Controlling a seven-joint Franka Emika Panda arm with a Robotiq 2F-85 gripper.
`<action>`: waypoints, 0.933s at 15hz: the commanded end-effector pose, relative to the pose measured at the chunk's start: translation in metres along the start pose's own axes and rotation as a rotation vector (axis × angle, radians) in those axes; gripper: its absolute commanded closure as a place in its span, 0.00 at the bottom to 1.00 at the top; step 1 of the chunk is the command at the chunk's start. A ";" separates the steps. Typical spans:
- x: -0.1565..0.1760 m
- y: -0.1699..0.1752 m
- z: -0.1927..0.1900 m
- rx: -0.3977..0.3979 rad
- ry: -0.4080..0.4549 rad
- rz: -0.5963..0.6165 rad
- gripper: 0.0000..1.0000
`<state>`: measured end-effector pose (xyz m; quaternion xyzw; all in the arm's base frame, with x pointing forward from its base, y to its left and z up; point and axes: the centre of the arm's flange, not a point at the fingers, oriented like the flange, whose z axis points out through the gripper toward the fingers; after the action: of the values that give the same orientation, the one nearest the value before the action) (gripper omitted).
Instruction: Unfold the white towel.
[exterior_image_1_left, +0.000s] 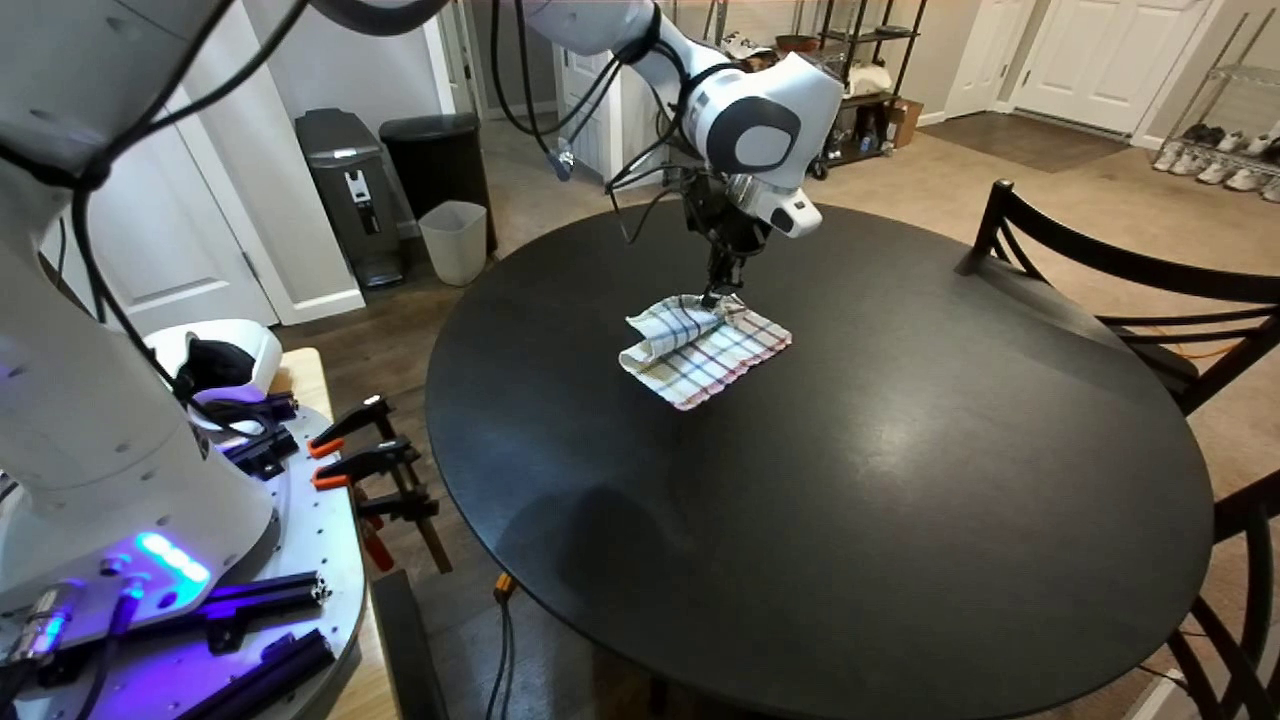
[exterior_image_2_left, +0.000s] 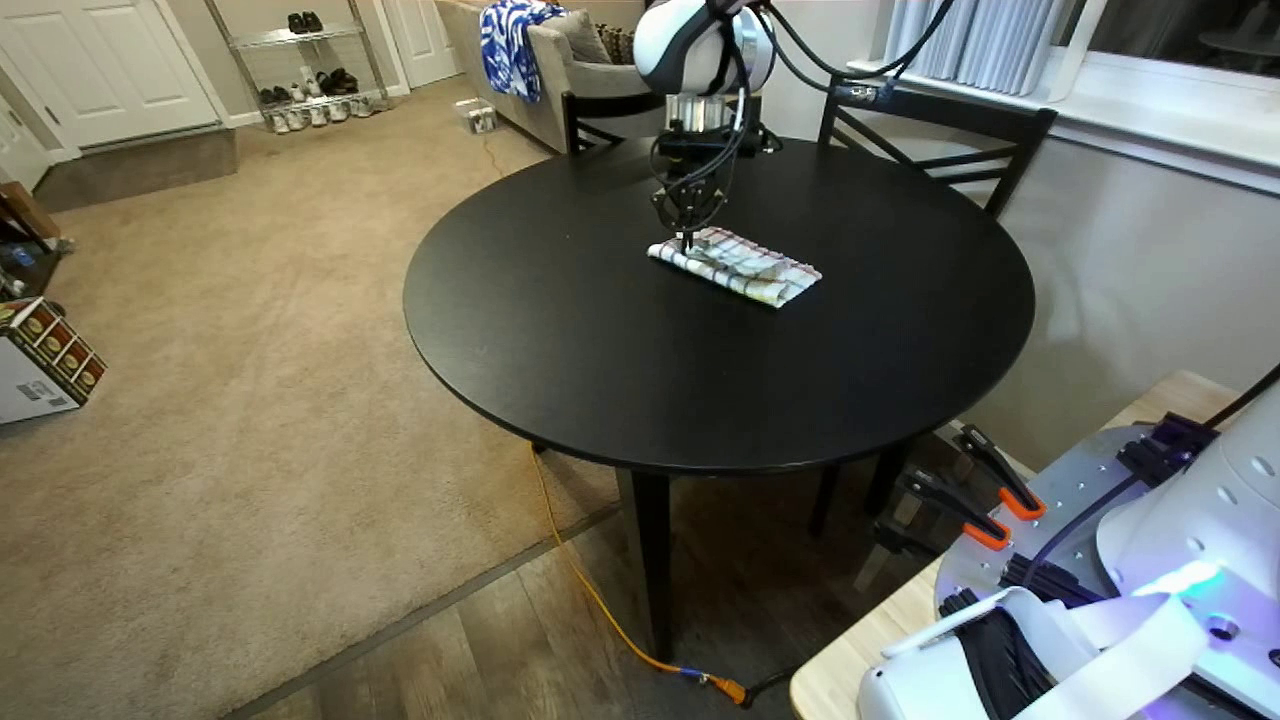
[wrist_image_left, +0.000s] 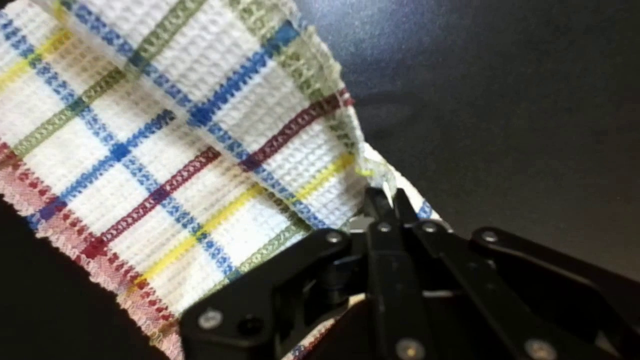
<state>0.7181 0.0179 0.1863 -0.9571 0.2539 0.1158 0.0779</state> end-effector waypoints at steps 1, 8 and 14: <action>-0.024 0.000 0.008 0.014 0.008 -0.044 0.99; -0.043 -0.011 0.013 0.030 0.028 -0.205 0.99; -0.060 -0.009 0.009 0.038 0.046 -0.324 0.99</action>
<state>0.6964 0.0592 0.1821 -0.9827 0.1326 0.0834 0.0986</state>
